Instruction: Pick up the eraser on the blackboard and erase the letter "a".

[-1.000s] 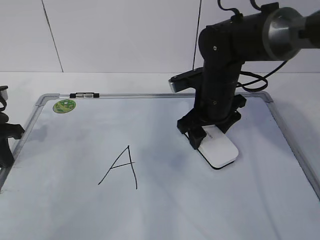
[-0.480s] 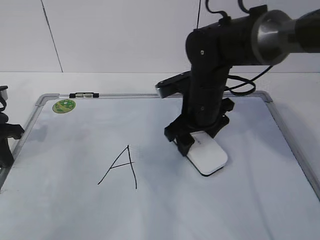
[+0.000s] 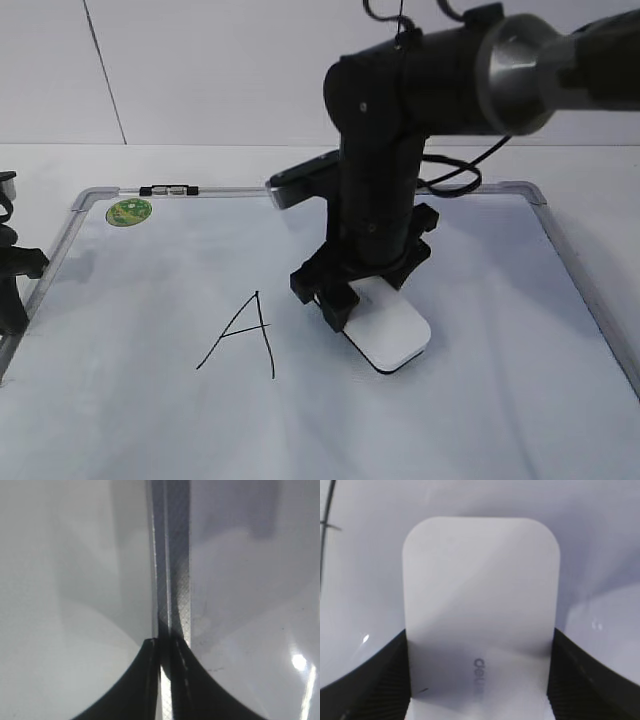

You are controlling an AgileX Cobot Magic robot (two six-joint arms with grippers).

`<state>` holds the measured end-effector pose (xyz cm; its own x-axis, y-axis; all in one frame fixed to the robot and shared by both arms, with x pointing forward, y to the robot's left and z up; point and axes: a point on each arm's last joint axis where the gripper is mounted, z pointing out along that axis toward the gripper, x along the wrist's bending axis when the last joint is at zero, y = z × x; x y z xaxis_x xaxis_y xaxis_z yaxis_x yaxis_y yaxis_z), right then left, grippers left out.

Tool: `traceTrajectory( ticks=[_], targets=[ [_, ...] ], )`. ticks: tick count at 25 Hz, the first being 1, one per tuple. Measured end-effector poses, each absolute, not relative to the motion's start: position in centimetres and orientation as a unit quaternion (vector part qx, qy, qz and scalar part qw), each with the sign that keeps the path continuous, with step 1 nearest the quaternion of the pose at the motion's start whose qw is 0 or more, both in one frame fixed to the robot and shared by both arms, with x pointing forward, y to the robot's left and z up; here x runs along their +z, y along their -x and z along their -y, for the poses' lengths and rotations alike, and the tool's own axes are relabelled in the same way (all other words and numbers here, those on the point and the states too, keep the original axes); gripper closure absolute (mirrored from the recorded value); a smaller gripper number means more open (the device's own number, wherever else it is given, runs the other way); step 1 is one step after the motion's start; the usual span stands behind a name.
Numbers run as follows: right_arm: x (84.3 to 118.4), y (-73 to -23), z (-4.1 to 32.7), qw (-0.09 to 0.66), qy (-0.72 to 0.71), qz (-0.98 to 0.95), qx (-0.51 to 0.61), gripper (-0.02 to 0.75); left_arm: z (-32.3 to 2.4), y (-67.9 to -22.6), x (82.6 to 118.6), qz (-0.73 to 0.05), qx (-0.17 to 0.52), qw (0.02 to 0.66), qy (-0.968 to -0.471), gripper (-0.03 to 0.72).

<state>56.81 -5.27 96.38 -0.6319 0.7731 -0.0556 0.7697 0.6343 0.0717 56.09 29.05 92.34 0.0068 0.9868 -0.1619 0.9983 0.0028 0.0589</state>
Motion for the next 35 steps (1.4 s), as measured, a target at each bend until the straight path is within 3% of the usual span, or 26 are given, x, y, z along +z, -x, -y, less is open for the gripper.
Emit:
traceTrajectory(
  ticks=[6,15,24,29,35],
  targets=[
    [102.4,-55.1,6.9,0.06,-0.445,-0.893,0.044,0.18,-29.1,-56.1,92.3,-0.704,-0.037,0.078,-0.705,0.656],
    [105.1,-57.4,13.4,0.095,-0.536,-0.838,0.048,0.18,-29.1,-56.1,92.3,-0.704,-0.037,0.078,-0.705,0.655],
    [101.7,-56.7,21.5,0.07,-0.617,-0.783,-0.033,0.18,-29.1,-56.1,92.3,-0.704,-0.037,0.078,-0.705,0.653],
    [99.0,-56.2,23.6,0.055,-0.644,-0.762,-0.034,0.18,-29.1,-56.1,92.3,-0.704,-0.037,0.078,-0.705,0.653],
    [98.6,-57.0,25.4,0.06,-0.675,-0.735,0.006,0.18,-29.1,-56.1,92.3,-0.704,-0.037,0.078,-0.705,0.653]
  ],
)
